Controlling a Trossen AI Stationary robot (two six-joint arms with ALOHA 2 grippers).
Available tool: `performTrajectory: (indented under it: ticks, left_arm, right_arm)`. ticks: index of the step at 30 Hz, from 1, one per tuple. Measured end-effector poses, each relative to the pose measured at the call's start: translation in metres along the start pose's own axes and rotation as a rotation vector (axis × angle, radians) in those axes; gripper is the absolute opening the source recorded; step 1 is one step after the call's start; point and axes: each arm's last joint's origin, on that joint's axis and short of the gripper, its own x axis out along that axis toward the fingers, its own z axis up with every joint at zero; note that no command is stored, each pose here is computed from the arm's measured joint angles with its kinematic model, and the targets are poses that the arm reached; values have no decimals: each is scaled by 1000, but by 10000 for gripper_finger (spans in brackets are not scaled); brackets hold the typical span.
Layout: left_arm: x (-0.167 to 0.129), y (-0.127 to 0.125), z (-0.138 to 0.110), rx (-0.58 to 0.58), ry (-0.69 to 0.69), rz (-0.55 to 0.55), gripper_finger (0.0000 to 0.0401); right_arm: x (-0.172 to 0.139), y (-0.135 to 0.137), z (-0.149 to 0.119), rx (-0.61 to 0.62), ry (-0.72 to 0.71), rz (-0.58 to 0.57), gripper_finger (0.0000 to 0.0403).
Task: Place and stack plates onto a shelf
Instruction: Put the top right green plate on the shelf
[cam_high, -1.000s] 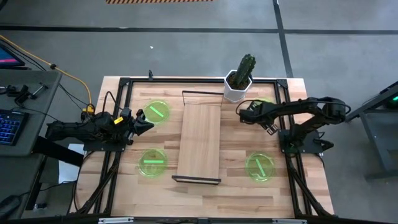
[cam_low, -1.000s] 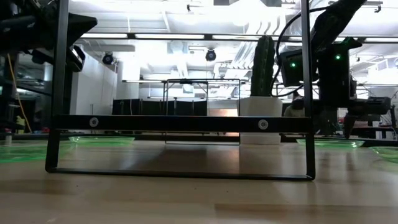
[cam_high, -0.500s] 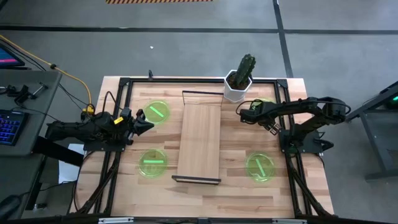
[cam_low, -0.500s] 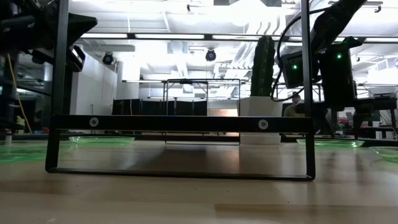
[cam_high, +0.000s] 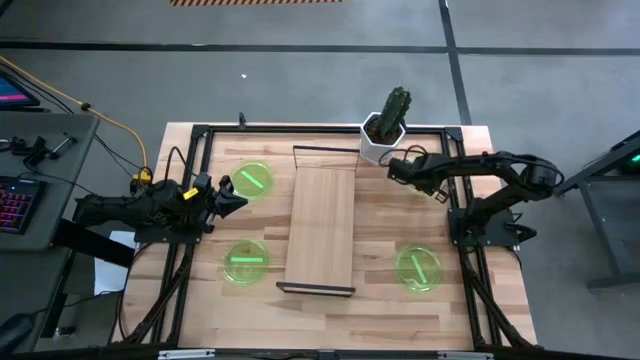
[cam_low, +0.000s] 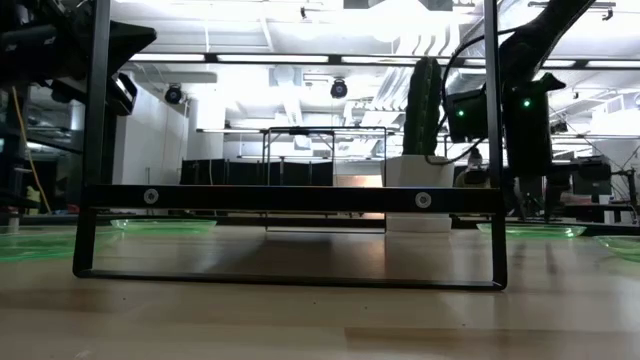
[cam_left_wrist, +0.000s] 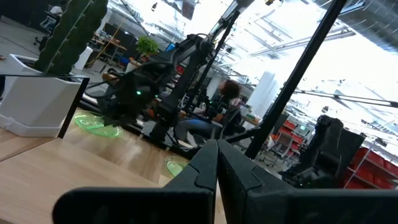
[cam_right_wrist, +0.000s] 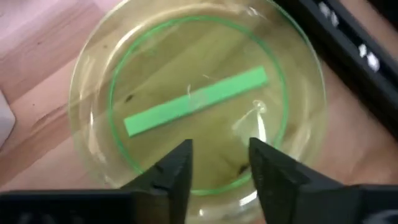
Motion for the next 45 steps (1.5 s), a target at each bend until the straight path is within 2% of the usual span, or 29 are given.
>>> performTrajectory:
  ticks: [3, 5, 8, 15, 22, 26, 30, 36, 41, 43, 45]
  left_arm:
    - [0, 0, 0, 0, 0, 0, 0]
    - [0, 0, 0, 0, 0, 0, 0]
    - [0, 0, 0, 0, 0, 0, 0]
    - [0, 0, 0, 0, 0, 0, 0]
    - [0, 0, 0, 0, 0, 0, 0]
    - [0, 0, 0, 0, 0, 0, 0]
    - [0, 0, 0, 0, 0, 0, 0]
    - [0, 0, 0, 0, 1, 0, 0]
    - [0, 0, 0, 0, 0, 0, 0]
    - [0, 0, 0, 0, 1, 0, 0]
    - [0, 0, 0, 0, 0, 0, 0]
  right_arm:
    - [3, 3, 5, -116, 15, 5, 35]
    - [3, 3, 6, -209, 16, 9, 11]
    - [3, 3, 6, -318, 25, 10, 17]
    - [2, 5, 3, -549, 43, 45, 2]
    - [10, 13, -5, -782, 130, 102, 0]
    - [11, 15, -9, -822, 133, 109, 0]
    - [6, 18, -19, -891, 148, 185, 0]
    - [-9, 14, -48, -1006, 234, 294, 0]
    - [-23, 11, -75, -1025, 299, 399, 0]
    - [-31, 11, -81, -1042, 312, 409, 0]
    - [-39, 10, -81, -1070, 314, 371, 0]
